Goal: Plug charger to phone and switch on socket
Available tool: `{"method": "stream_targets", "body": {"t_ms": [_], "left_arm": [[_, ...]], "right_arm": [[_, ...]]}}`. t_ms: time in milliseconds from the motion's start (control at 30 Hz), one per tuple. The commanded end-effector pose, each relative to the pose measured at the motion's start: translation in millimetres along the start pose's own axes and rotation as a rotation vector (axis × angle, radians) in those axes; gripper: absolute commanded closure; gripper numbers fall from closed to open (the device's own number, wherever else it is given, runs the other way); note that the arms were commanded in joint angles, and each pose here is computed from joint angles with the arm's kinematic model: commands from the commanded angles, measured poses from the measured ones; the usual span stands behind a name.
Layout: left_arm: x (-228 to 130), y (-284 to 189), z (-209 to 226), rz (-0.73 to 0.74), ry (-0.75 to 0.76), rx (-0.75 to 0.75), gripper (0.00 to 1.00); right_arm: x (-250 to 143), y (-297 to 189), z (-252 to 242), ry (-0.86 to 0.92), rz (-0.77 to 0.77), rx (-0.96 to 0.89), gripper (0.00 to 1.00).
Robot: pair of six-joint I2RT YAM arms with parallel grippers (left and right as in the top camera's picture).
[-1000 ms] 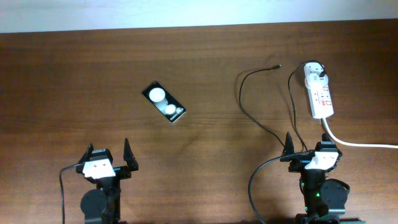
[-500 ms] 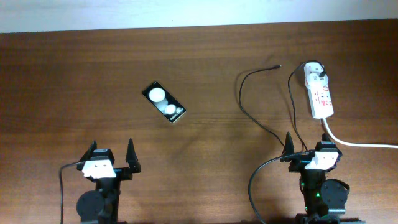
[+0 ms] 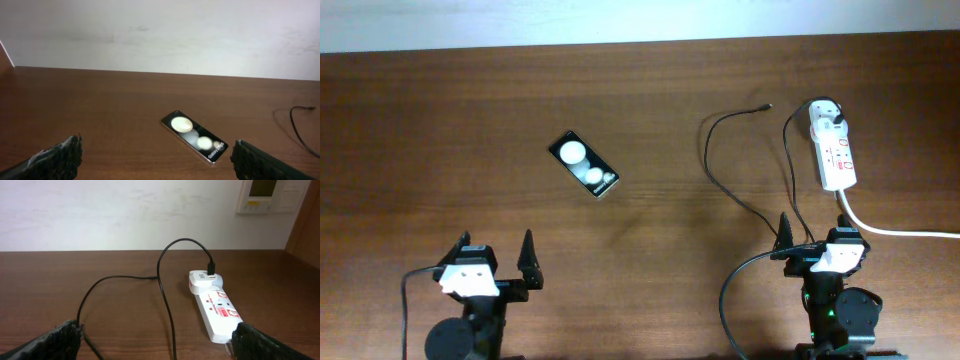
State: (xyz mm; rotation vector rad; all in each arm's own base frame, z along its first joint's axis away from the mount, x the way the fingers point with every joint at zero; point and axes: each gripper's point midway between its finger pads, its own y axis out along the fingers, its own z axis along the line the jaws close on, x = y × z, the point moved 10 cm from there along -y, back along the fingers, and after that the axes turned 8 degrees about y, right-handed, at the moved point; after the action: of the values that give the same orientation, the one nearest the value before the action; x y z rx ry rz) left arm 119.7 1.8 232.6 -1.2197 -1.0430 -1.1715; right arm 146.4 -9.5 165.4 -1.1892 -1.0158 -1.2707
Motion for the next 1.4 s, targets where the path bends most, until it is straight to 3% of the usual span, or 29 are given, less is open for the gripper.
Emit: {"method": "stream_targets", "body": {"t_ms": [0, 433, 1200, 1367], "left_arm": [[7.2, -4.4, 0.0, -0.003, 0.012, -0.007, 0.01], [3.9, 0.0, 0.1, 0.064, -0.025, -0.013, 0.01], [34.3, 28.4, 5.4, 0.373, -0.052, -0.039, 0.01], [25.7, 46.4, 4.2, 0.532, -0.072, -0.077, 0.01]], "right_arm": [[-2.0, -0.1, 0.0, 0.003, 0.000, -0.002, 0.01], [-2.0, -0.1, 0.0, 0.003, 0.000, -0.002, 0.01], [-2.0, -0.1, 0.0, 0.003, 0.000, -0.002, 0.01], [-2.0, -0.1, 0.0, 0.003, 0.000, -0.002, 0.01]]}}
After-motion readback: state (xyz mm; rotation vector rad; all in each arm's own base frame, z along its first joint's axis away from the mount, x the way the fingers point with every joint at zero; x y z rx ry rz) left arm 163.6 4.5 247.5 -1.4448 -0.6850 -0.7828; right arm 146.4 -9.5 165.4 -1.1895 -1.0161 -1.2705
